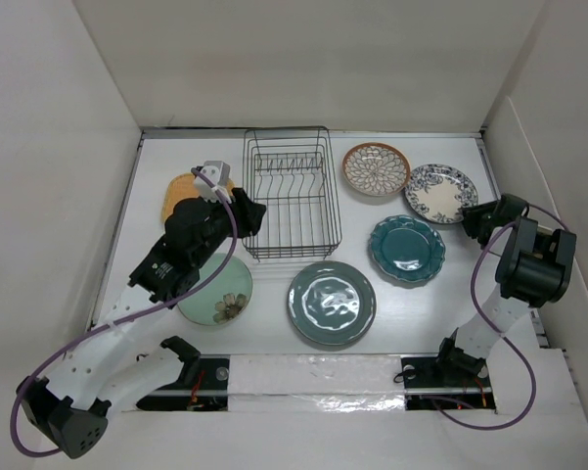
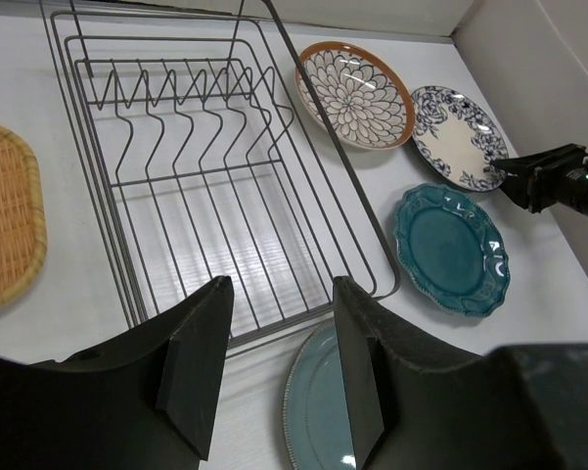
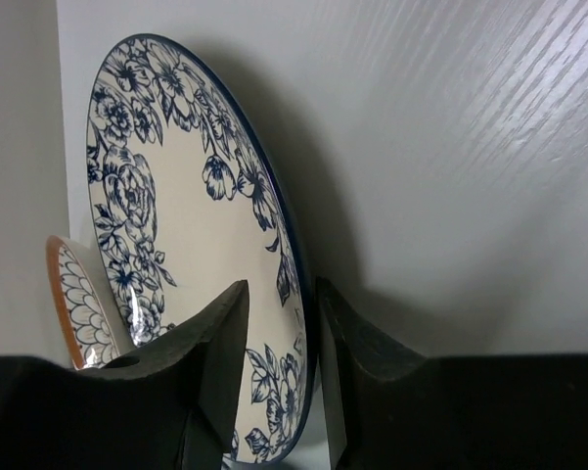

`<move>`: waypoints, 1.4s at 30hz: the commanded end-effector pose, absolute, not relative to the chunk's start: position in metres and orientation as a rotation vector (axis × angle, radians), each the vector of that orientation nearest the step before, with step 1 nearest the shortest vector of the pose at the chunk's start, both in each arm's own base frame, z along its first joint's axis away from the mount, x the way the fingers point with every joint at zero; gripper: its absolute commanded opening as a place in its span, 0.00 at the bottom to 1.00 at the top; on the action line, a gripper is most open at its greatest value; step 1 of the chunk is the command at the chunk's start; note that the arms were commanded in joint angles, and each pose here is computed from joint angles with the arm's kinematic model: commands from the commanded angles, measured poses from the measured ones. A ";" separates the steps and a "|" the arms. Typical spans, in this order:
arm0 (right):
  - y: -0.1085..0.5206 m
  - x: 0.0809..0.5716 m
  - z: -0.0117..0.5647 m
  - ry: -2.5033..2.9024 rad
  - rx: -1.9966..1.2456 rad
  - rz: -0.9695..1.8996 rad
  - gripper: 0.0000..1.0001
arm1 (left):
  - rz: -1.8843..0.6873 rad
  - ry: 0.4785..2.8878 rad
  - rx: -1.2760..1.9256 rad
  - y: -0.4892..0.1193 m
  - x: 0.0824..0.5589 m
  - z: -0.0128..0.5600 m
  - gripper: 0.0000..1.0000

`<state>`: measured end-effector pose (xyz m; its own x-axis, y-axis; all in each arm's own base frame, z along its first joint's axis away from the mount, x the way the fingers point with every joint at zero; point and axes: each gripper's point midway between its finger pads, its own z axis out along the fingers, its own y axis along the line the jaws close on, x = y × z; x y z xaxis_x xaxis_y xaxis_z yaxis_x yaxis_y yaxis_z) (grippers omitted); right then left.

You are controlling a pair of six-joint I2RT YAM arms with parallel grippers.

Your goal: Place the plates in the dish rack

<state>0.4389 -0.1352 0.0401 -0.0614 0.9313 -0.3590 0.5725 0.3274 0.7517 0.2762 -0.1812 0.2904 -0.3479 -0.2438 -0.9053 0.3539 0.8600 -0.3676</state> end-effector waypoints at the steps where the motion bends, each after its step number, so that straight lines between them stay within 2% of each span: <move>1: -0.122 0.452 0.054 1.713 1.325 0.606 0.39 | -0.619 1.759 0.077 -0.178 0.276 0.307 0.43; 7: -0.127 0.442 0.056 1.692 1.363 0.544 0.36 | -0.620 1.751 0.074 -0.177 0.274 0.309 0.42; 10: -0.128 0.445 0.054 1.724 1.358 0.534 0.21 | -0.621 1.748 0.073 -0.177 0.274 0.310 0.42; 11: -0.128 0.444 0.054 1.729 1.360 0.537 0.08 | -0.619 1.748 0.072 -0.176 0.274 0.310 0.42; 13: -0.130 0.443 0.057 1.721 1.354 0.520 0.00 | -0.616 1.747 0.069 -0.175 0.274 0.310 0.42; 16: -0.142 0.430 0.062 1.698 1.359 0.402 0.00 | -0.612 1.745 0.067 -0.175 0.274 0.310 0.42; 19: -0.162 0.413 0.092 1.619 1.336 0.245 0.00 | -0.618 1.747 0.071 -0.176 0.275 0.310 0.42; 23: -0.173 0.397 0.161 1.496 1.242 0.109 0.00 | -0.618 1.751 0.075 -0.177 0.275 0.309 0.42; 24: -0.177 0.389 0.193 1.424 1.213 0.069 0.00 | -0.617 1.755 0.076 -0.178 0.276 0.307 0.42; 30: -0.142 0.385 0.304 1.344 0.986 -0.006 0.00 | -0.625 1.755 0.078 -0.179 0.276 0.306 0.42; 37: -0.056 0.400 0.398 1.368 0.690 0.080 0.00 | -0.608 1.783 0.044 -0.178 0.281 0.299 0.33; 38: -0.043 0.406 0.397 1.408 0.658 0.085 0.00 | -0.605 1.799 0.032 -0.178 0.284 0.294 0.31; 40: -0.009 0.411 0.427 1.400 0.571 0.127 0.00 | -0.598 1.806 0.015 -0.176 0.288 0.293 0.24; 42: 0.027 0.422 0.430 1.440 0.497 0.164 0.00 | -0.573 1.815 -0.055 -0.164 0.301 0.294 0.11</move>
<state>0.4171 -0.0058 0.3487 -0.0193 0.4168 -0.9088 0.3235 0.8627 0.3887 0.2861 -0.1750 0.2848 -0.3539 -0.2652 -0.8969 0.3037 0.8744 -0.3784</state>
